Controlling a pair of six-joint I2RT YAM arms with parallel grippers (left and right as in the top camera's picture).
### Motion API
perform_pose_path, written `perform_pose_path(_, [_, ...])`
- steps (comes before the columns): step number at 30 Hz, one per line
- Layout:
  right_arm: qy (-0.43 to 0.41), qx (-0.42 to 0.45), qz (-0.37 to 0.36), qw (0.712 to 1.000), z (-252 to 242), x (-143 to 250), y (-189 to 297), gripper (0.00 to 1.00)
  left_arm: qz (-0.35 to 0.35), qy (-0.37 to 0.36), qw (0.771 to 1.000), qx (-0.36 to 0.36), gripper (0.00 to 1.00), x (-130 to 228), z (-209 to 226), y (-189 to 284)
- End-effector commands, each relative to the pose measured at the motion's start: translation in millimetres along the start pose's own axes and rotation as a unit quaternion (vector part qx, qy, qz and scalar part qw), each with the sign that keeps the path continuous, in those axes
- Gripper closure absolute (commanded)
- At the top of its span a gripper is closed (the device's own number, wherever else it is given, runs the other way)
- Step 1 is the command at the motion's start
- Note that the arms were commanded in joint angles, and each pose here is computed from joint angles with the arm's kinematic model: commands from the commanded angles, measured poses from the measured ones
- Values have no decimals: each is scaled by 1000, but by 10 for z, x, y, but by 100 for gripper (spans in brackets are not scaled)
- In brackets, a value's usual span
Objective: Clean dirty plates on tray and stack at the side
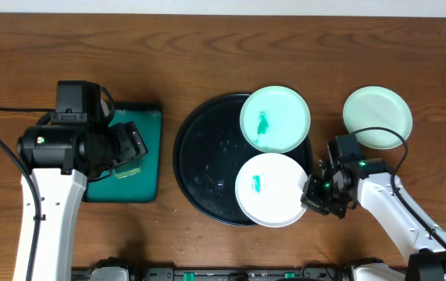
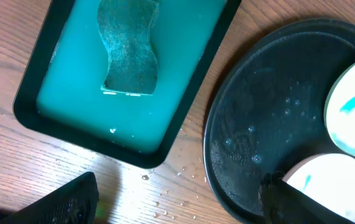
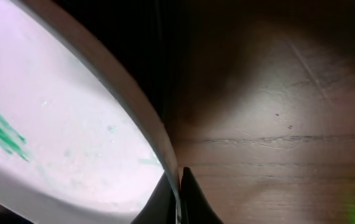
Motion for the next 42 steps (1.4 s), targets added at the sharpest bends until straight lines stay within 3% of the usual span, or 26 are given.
perform_pose_path(1, [10,7,6,1000,0,43,-43,99,5,-8,1000,-3,17,17,5,-18])
perform_pose_path(8, [127,-33,-25,991,343,6,-115,98,-1,-9,1000,0,17,-3,-9,-18])
perform_pose_path(15, [104,-86,-88,987,599,-243,-132,98,-5,-10,1000,0,18,-18,-12,-20])
perform_pose_path(19, [96,-84,-60,990,579,-290,-343,99,0,-20,1000,-5,20,-44,-19,-71])
perform_pose_path(23, [102,-94,-13,990,572,-260,-582,99,6,-24,999,-22,28,-100,-15,-173])
perform_pose_path(29, [115,-97,7,989,621,-218,-740,99,36,-22,995,-91,28,-211,62,-502])
perform_pose_path(42, [135,-103,3,985,660,-223,-733,99,110,-13,984,-141,28,-409,80,-1427])
Point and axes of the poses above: each gripper's point midway between its finger pads, its own y axis back along the fingers, its own z axis along the line the jaws close on, x = y × z, the point moved 6 cm from there along y, back along the fingers, and after that the axes turned 8 degrees about y, right-handed, at the moved point
